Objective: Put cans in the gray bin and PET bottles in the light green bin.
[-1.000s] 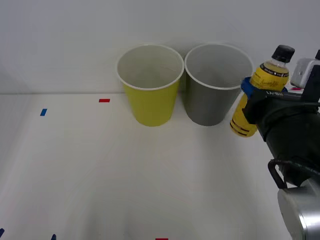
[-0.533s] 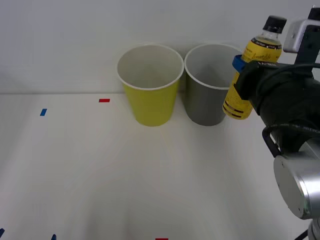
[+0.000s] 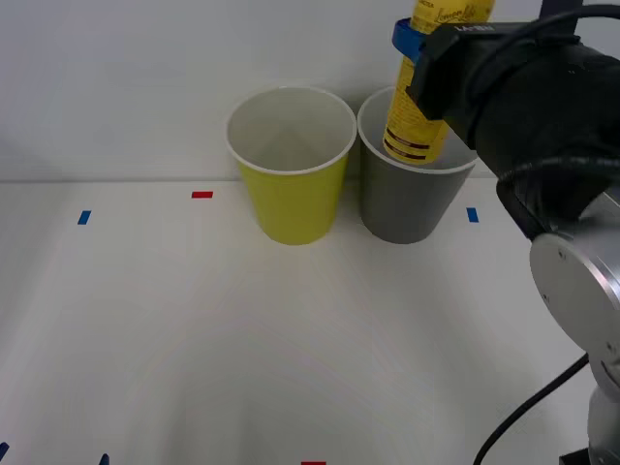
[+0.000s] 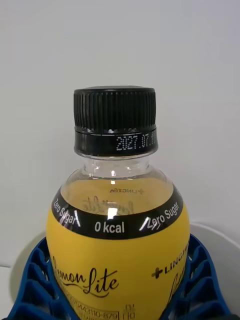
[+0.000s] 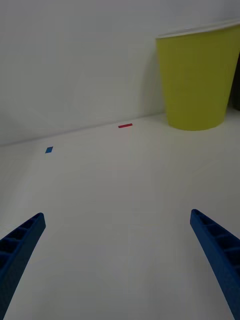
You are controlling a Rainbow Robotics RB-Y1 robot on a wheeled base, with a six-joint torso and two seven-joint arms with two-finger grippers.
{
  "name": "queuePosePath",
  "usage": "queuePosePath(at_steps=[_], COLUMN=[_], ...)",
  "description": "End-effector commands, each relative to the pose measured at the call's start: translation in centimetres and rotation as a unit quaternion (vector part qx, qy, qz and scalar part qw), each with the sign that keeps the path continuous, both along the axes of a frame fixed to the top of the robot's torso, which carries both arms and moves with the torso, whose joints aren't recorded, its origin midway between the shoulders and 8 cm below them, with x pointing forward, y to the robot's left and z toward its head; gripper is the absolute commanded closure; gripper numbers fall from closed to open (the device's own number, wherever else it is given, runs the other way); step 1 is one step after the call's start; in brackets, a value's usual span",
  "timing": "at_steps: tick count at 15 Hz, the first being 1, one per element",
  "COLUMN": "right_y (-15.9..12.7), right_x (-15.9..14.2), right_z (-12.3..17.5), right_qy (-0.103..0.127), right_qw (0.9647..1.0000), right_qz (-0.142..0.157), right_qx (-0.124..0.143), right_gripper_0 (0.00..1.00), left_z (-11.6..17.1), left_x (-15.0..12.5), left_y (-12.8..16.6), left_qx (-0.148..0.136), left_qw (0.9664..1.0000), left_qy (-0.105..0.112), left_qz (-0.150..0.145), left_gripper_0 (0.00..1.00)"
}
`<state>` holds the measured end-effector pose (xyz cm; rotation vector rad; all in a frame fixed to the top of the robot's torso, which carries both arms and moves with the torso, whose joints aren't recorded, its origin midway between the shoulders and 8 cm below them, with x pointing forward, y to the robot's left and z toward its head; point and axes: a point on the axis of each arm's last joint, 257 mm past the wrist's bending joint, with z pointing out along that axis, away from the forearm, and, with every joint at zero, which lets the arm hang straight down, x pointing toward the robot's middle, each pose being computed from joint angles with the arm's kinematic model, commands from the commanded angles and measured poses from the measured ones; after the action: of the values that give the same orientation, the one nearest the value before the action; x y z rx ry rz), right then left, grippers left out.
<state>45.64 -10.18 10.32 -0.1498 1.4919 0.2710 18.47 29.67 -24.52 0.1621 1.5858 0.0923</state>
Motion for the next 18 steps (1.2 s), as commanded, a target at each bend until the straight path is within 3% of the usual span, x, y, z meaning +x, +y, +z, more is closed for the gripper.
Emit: queuePosePath(at_steps=[1, 5, 11, 18], right_y=[3.0, 6.2, 11.2, 15.1], right_x=[2.6, 4.5, 8.7, 12.7], right_z=[1.5, 3.3, 3.1, 2.2], right_qy=[0.005, -0.021, -0.057, -0.082], right_qw=[0.9993, 0.9973, 0.9937, 0.9889], right_qz=[0.035, 0.068, 0.090, 0.123], right_qx=[-0.007, -0.013, -0.032, -0.014], right_gripper_0=[1.00, 1.00, 1.00, 1.00], left_z=[0.0, 0.0, 0.0, 0.0], left_x=[0.0, 0.0, 0.0, 0.0], left_y=[0.0, 0.0, 0.0, 0.0], left_qx=[0.000, 0.000, 0.000, 0.000], left_qw=[1.0000, 1.0000, 1.0000, 1.0000], left_qy=[0.000, 0.000, 0.000, 0.000], left_qz=[0.000, 0.000, 0.000, 0.000], left_gripper_0=[0.00, 0.00, 0.00, 0.00])
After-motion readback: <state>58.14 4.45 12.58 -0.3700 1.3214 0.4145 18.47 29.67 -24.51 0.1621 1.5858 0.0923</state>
